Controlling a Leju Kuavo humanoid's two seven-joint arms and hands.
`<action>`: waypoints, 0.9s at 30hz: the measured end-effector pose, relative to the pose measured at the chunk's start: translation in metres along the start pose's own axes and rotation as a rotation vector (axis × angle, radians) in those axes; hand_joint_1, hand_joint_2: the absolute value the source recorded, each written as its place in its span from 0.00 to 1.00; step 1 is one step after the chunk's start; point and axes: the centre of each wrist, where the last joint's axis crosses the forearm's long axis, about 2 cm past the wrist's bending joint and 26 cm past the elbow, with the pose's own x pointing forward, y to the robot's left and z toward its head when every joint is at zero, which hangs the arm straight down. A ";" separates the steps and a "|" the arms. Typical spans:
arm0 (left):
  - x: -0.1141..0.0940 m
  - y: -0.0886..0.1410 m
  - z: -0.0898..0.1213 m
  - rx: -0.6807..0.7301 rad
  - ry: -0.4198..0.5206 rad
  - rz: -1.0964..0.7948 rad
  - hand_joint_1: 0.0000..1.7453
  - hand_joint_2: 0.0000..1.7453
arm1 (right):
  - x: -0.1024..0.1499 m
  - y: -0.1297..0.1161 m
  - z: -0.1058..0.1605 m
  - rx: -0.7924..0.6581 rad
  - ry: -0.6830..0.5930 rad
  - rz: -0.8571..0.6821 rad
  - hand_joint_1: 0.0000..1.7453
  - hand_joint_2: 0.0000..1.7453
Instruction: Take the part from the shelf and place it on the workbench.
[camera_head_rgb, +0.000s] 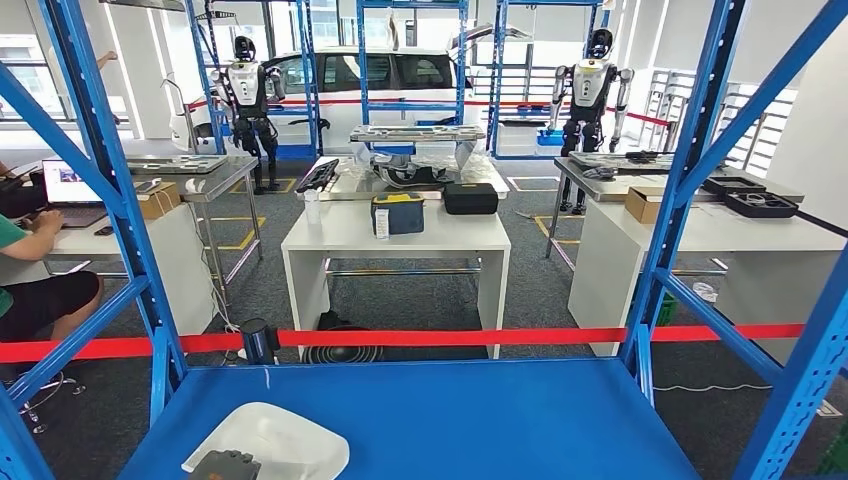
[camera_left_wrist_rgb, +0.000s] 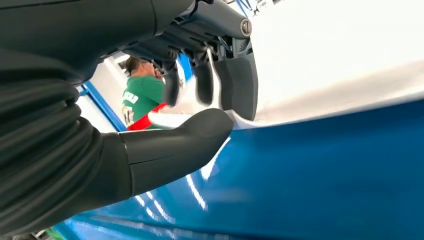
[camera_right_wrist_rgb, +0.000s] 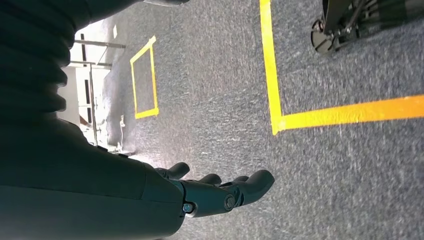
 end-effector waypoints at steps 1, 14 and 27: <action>0.000 -0.003 0.001 -0.002 0.001 0.001 0.87 1.00 | 0.001 0.000 0.000 0.007 -0.002 0.004 0.00 1.00; 0.005 -0.021 0.006 0.015 0.004 0.001 0.16 1.00 | 0.005 -0.004 0.000 0.025 -0.025 0.022 0.00 1.00; 0.006 -0.021 0.007 0.078 0.011 -0.015 0.00 0.50 | 0.005 -0.004 0.001 0.019 -0.019 0.032 0.00 1.00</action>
